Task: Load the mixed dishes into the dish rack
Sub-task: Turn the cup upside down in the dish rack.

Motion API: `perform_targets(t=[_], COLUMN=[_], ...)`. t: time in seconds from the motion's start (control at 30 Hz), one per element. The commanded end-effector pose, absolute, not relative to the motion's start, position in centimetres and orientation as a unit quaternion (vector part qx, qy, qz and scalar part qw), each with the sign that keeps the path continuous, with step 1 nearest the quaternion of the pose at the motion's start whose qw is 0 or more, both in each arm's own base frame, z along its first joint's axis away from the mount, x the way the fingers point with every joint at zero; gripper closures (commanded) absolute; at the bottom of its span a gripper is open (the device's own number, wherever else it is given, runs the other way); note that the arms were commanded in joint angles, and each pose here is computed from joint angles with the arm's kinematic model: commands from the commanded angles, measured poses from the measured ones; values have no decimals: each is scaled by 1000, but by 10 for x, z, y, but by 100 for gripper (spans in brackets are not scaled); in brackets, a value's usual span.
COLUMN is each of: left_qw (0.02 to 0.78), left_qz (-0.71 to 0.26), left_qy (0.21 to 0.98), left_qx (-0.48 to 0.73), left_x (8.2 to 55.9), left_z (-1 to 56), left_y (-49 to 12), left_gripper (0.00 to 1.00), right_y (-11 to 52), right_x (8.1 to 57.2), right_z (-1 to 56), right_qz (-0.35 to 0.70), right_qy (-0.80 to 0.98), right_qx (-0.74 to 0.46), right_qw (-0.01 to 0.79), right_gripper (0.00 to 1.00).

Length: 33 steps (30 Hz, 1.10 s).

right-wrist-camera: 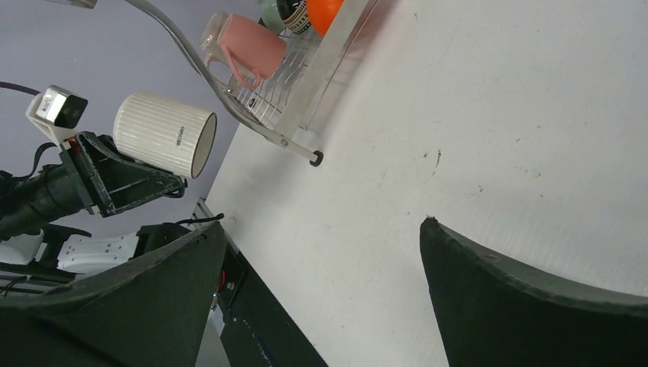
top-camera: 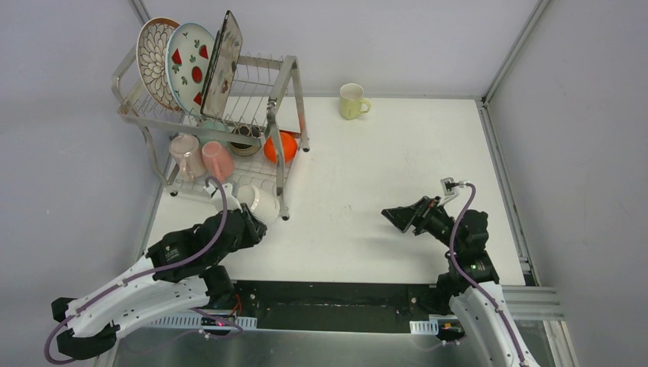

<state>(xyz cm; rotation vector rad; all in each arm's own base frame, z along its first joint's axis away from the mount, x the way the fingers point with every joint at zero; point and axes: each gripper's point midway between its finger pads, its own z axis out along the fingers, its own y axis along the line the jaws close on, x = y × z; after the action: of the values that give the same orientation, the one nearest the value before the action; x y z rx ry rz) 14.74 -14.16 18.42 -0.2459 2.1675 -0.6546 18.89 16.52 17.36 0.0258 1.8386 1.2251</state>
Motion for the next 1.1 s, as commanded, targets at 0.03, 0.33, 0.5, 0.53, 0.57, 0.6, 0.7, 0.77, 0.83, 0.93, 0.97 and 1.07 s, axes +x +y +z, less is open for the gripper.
perform_targets(t=[0.03,0.33,0.5,0.53,0.57,0.6,0.7,0.77,0.83,0.93,0.97,1.07], left_qw=[518,556,525,515,507,503,503,505,502,494,490,483], left_qz=[-208,-112,-114,-115,-117,-117,-107,-95,-80,-80,-83,-79], left_qy=[824,817,837,842,846,847,845,845,846,851,853,856], left_qx=[-95,-99,-106,-112,-117,-124,-143,-151,-160,-161,-161,-168], left_x=[177,198,212,216,220,223,230,233,235,243,246,254], left_z=[239,241,227,223,219,216,211,207,200,192,190,185], left_y=[-121,-105,-111,-110,-109,-106,-94,-88,-80,-76,-76,-73], left_gripper=[100,100,100,100,100,100,100,100,100,100,100,100], right_y=[162,162,162,162,163,163,163,163,162,162,162,162], right_x=[190,190,189,189,188,188,186,184,183,182,181,181], right_z=[178,178,178,179,178,178,177,176,177,177,177,177], right_qz=[482,482,482,483,484,484,484,485,485,487,488,487], right_qy=[745,745,745,744,745,745,747,747,746,744,743,744], right_qx=[1,1,1,0,0,0,0,0,0,1,1,2], right_qw=[461,462,461,461,460,459,456,454,456,457,458,458], right_gripper=[0,0,0,0,0,0,0,0,0,0,0,0])
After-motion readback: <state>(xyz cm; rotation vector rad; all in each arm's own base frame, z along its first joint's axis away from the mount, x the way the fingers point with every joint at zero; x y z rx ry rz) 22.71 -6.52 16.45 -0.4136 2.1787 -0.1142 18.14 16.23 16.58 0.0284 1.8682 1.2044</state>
